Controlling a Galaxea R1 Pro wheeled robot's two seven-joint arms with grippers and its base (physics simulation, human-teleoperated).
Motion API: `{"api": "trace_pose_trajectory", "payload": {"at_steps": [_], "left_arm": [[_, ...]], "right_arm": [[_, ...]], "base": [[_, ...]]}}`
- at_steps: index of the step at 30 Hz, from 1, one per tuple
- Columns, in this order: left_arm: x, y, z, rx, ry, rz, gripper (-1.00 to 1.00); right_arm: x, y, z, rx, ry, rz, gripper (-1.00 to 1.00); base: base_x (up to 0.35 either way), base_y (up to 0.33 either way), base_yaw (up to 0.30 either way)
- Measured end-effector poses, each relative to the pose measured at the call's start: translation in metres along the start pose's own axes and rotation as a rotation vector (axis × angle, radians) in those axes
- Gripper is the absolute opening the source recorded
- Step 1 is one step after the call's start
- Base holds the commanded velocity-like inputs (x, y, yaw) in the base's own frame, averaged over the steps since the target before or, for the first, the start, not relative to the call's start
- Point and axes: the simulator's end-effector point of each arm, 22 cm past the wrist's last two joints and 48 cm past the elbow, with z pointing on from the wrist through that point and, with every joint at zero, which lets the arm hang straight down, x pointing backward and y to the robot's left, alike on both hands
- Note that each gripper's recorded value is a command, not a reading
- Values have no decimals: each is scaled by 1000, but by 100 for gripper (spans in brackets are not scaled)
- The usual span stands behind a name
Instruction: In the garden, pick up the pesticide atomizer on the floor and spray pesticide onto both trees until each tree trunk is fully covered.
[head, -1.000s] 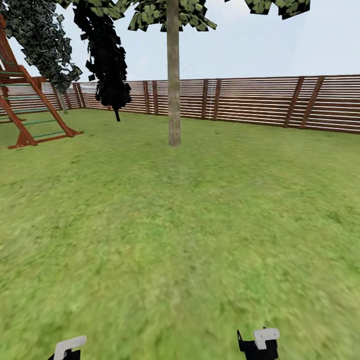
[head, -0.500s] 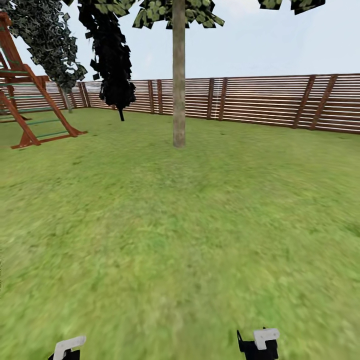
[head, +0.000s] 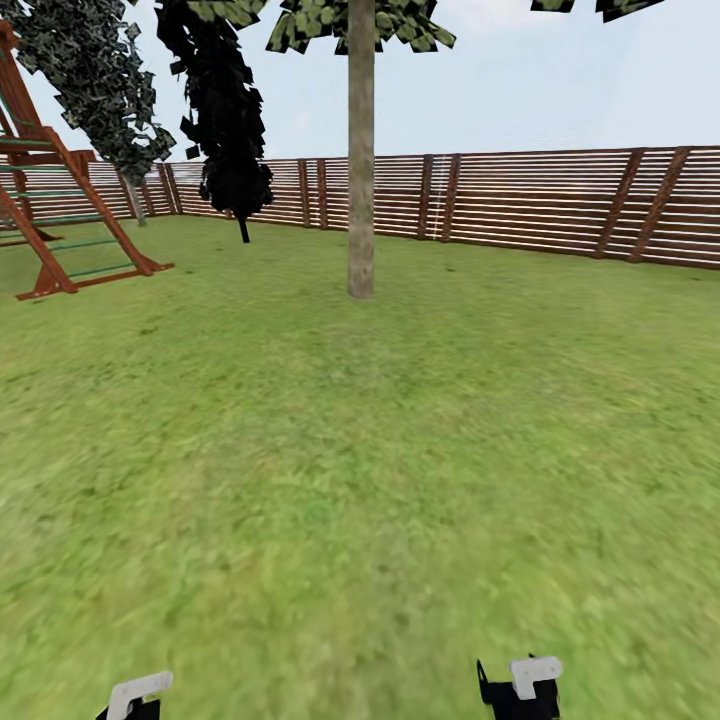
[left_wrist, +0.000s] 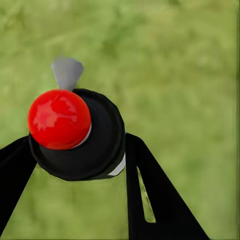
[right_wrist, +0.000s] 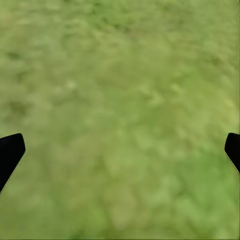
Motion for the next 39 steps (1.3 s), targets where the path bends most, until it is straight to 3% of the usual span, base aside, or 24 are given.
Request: {"api": "trace_pose_trajectory", "payload": {"at_steps": [39], "left_arm": [[0,0,0,0,0,-1,-100]], "right_arm": [[-1,2,0,0,-2,2,100]], "base": [[339,0,0]]}}
